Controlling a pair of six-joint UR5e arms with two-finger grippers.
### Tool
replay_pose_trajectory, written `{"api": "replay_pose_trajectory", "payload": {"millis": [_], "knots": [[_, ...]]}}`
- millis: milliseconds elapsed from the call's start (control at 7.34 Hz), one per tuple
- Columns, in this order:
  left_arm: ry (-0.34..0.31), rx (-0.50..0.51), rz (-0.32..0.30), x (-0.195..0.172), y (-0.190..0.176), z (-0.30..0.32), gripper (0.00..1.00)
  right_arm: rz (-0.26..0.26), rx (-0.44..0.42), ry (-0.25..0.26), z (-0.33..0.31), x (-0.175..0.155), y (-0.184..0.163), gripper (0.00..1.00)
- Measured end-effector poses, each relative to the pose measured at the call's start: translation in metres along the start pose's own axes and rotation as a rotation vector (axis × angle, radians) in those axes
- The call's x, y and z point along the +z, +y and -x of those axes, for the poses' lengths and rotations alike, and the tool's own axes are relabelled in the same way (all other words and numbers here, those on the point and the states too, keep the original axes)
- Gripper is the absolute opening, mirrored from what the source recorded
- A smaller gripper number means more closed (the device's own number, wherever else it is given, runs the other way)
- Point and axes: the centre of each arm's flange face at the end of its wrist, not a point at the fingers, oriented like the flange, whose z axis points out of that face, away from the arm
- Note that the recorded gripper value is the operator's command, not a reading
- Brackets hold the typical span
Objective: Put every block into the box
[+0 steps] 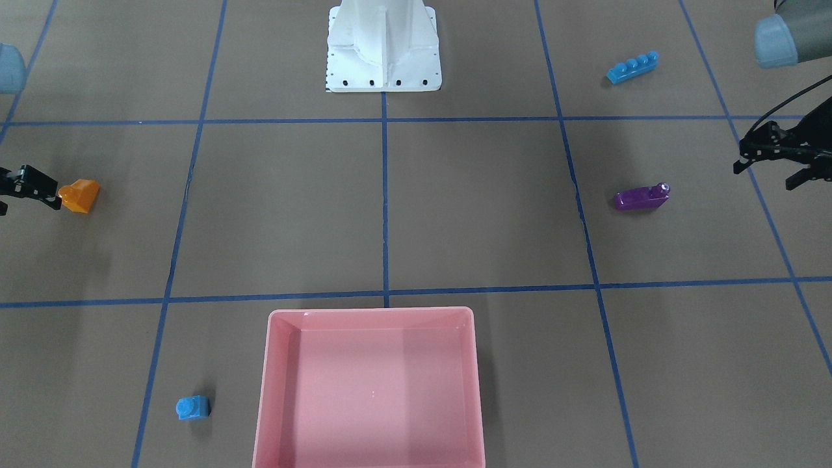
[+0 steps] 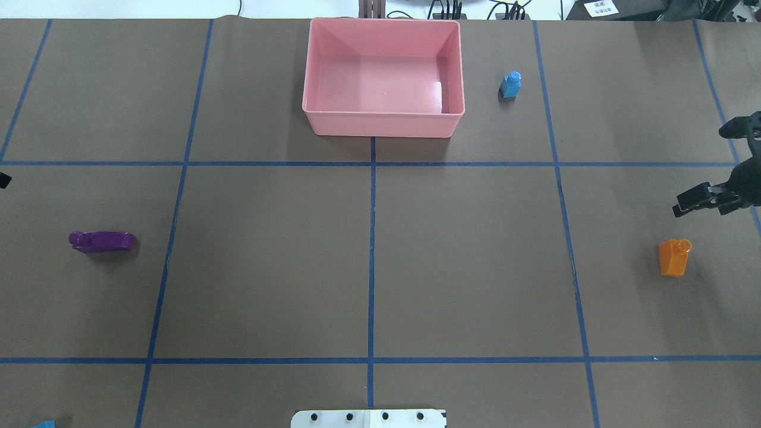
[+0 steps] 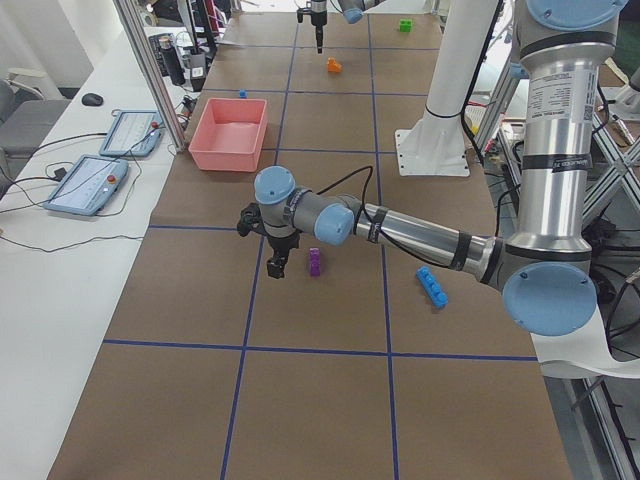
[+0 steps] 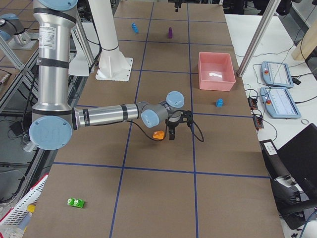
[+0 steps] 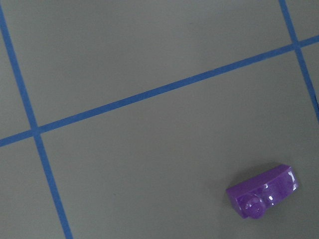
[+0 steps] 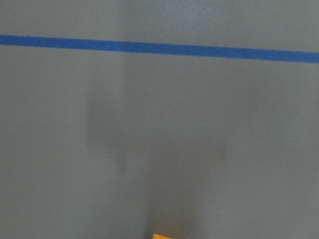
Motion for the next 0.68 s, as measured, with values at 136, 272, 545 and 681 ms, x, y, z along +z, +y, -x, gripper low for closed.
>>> {"api": "replay_pose_trajectory", "payload": {"millis": [136, 272, 545, 681], "knots": [[0.007, 0.006, 0.007, 0.005, -0.006, -0.013, 1.00, 0.020, 0.019, 0.005, 0.011, 0.011, 0.004, 1.00], [0.012, 0.016, 0.011, 0.009, -0.008, -0.021, 1.00, 0.041, 0.029, 0.013, 0.017, 0.023, 0.011, 1.00], [0.014, 0.055, 0.023, 0.020, -0.010, -0.036, 1.00, 0.086, 0.040, 0.036, 0.015, 0.047, 0.021, 1.00], [0.002, 0.090, 0.029, 0.029, -0.012, -0.048, 1.00, 0.105, 0.046, 0.047, 0.011, 0.057, 0.024, 0.90]]}}
